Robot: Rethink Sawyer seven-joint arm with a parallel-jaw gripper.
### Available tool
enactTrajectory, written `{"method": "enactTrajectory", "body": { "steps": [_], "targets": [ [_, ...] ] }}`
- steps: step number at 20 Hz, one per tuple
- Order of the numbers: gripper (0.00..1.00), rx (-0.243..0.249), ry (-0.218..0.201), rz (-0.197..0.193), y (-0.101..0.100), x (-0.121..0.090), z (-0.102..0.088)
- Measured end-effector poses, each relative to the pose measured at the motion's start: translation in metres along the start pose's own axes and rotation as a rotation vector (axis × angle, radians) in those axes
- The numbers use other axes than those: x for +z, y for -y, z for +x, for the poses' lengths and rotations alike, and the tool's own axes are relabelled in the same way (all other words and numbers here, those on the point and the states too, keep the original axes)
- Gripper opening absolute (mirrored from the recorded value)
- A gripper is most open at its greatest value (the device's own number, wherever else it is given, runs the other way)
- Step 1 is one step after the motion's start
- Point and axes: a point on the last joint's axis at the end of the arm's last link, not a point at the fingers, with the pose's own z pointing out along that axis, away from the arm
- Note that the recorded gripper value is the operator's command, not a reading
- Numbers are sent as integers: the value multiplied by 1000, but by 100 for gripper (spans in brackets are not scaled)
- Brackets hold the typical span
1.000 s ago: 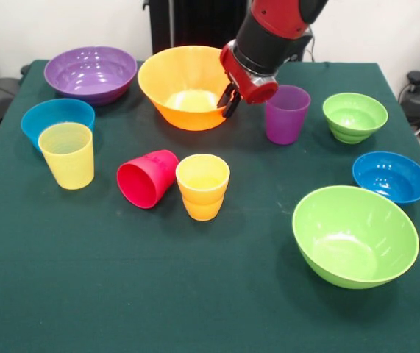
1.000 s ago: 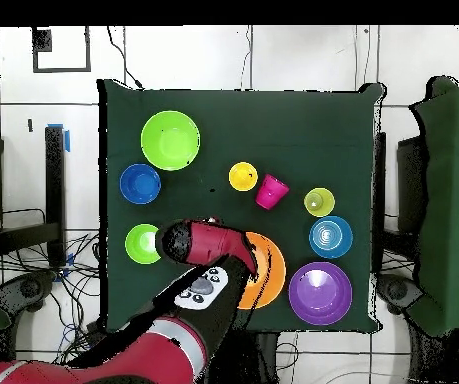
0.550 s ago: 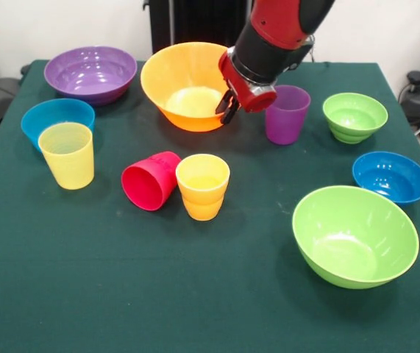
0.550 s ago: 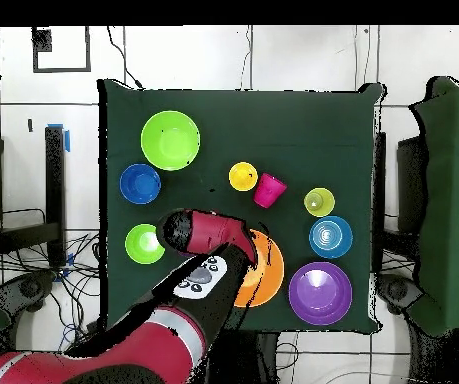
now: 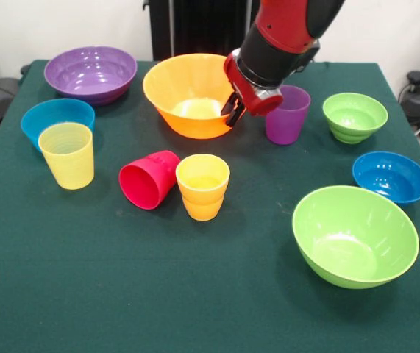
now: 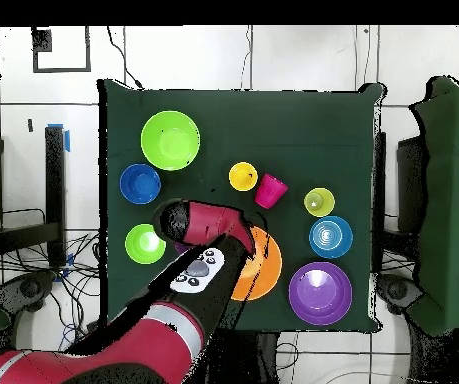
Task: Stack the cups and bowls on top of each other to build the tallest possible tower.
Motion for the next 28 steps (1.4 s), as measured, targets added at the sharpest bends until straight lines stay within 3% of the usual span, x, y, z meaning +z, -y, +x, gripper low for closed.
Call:
{"method": "enactTrajectory", "body": {
  "steps": [15,24,28],
  "targets": [
    [0,-42,-16,-2,-30,-35,12],
    [0,-48,-13,-28,-57,-58,-2],
    [0,-49,3,-58,-75,-68,-14]
  ]
}}
